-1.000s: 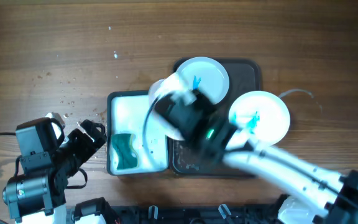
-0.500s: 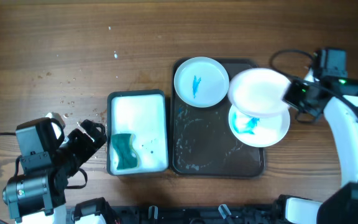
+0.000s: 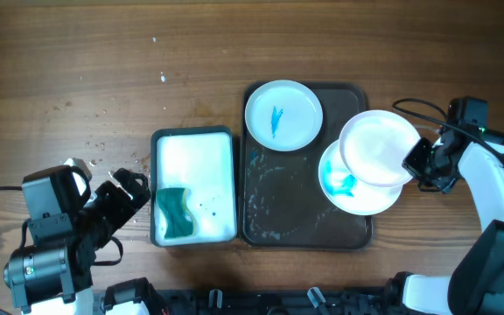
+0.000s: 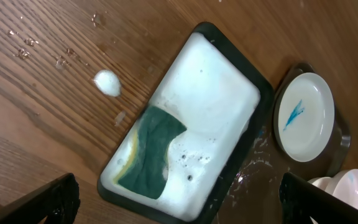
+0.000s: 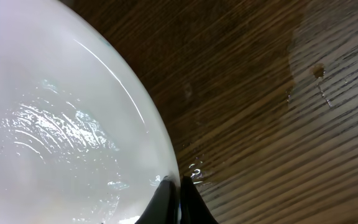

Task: Clean dirty plates on tray and stack at the side
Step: 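Carry the plate right and set it on the table beside the tray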

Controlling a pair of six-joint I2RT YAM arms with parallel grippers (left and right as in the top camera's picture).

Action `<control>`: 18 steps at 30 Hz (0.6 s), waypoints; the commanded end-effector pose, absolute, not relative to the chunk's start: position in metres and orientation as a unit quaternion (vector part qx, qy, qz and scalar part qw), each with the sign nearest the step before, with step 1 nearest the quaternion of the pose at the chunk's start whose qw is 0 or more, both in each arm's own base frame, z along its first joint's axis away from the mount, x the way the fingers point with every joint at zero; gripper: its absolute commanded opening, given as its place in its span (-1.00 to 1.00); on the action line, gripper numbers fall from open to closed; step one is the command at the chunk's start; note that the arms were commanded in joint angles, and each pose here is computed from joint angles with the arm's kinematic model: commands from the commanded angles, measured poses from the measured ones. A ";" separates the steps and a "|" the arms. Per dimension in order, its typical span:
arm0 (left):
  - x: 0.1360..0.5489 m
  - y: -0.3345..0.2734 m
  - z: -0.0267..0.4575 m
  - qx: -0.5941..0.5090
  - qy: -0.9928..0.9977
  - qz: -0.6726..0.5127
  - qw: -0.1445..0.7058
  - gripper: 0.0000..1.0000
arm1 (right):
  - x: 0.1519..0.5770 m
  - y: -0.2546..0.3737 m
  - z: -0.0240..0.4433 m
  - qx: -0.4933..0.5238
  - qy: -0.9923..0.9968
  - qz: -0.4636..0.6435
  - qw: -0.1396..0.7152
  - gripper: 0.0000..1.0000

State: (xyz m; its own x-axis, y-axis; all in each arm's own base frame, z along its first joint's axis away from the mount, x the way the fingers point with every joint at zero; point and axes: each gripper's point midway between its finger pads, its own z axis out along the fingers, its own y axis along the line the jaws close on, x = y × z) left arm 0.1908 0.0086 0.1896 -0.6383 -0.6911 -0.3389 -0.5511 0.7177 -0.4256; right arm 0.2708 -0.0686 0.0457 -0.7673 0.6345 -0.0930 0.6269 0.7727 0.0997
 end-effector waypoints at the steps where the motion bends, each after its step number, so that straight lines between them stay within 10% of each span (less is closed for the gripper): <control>1: 0.193 0.009 0.196 -0.352 0.889 -0.150 0.253 1.00 | 0.285 -0.065 0.070 0.335 0.935 0.054 0.101 -0.91; 18: 0.193 0.009 0.196 -0.352 0.889 -0.150 0.253 1.00 | 0.278 -0.209 0.112 0.485 0.841 -0.088 0.224 -0.91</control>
